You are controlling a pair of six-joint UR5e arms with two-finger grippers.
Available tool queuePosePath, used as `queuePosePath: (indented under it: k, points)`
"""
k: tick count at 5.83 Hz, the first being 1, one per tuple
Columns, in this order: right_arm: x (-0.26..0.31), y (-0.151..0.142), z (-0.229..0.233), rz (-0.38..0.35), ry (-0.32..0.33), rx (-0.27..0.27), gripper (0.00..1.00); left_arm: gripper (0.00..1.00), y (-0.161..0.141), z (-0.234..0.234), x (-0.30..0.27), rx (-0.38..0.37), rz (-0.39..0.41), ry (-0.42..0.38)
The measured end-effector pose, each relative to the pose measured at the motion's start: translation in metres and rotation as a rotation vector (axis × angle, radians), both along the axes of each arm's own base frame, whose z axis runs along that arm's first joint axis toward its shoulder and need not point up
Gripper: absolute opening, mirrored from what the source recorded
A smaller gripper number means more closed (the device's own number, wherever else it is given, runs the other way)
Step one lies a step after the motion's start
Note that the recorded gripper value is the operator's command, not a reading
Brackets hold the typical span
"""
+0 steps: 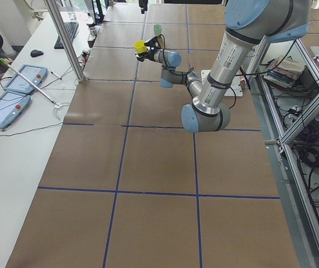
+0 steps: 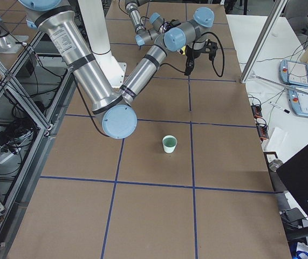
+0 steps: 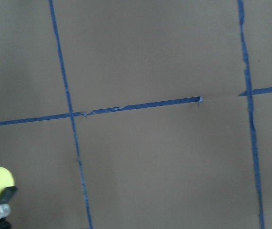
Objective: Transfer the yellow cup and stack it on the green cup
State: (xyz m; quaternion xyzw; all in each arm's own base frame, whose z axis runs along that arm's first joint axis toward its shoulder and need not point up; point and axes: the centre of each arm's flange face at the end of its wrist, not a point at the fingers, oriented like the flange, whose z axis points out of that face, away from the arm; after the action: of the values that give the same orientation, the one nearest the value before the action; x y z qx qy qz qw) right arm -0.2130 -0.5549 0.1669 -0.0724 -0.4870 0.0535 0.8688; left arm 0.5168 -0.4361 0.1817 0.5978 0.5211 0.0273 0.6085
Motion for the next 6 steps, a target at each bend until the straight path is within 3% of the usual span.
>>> queuePosePath:
  k: [3, 4, 6]
  points:
    - [-0.106, -0.066, -0.133, -0.066, 0.060, -0.114, 0.99, 0.35, 0.009, -0.002, 0.008, 0.001, 0.014, 0.003]
    - [-0.153, -0.064, -0.150, -0.116, 0.095, -0.122, 0.98, 0.35, 0.009, -0.002, 0.008, 0.001, 0.014, 0.005]
    - [-0.203, -0.043, -0.138, -0.174, 0.148, -0.113, 0.92, 0.35, 0.011, -0.005, 0.009, 0.003, 0.015, 0.010]
